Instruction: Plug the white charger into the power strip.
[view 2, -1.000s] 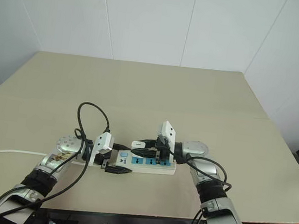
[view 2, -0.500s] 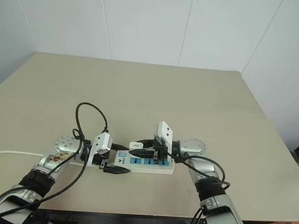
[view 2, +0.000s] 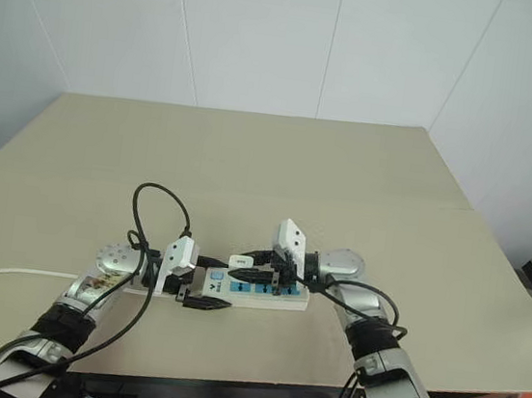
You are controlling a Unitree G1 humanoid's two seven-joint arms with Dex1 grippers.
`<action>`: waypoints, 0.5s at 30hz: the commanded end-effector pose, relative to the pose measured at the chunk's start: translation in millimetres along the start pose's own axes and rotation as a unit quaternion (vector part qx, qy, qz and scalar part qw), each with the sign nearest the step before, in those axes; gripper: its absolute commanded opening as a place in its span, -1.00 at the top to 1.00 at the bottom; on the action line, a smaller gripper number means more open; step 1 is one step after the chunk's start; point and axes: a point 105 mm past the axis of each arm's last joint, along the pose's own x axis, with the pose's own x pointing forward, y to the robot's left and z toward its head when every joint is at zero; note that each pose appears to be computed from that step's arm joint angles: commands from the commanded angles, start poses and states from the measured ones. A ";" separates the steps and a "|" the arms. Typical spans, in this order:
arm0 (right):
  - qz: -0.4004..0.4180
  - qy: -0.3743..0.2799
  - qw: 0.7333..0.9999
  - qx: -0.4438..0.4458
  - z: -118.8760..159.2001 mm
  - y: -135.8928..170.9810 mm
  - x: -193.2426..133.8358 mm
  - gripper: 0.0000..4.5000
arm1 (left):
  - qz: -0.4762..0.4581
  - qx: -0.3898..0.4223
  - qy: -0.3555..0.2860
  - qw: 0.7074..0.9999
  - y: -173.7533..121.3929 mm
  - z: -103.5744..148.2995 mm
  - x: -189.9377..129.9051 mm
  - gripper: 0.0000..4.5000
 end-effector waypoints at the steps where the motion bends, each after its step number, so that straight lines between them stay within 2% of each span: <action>1: -0.034 0.073 0.995 0.055 -44.7 1.4 -31.1 0.49 | 0.012 -0.007 0.019 1.000 0.4 -8.1 -16.4 -0.47; 15: 0.025 0.044 0.998 0.025 -25.2 7.8 2.7 0.49 | 0.012 -0.005 0.016 1.000 -0.9 -7.2 -15.7 -0.47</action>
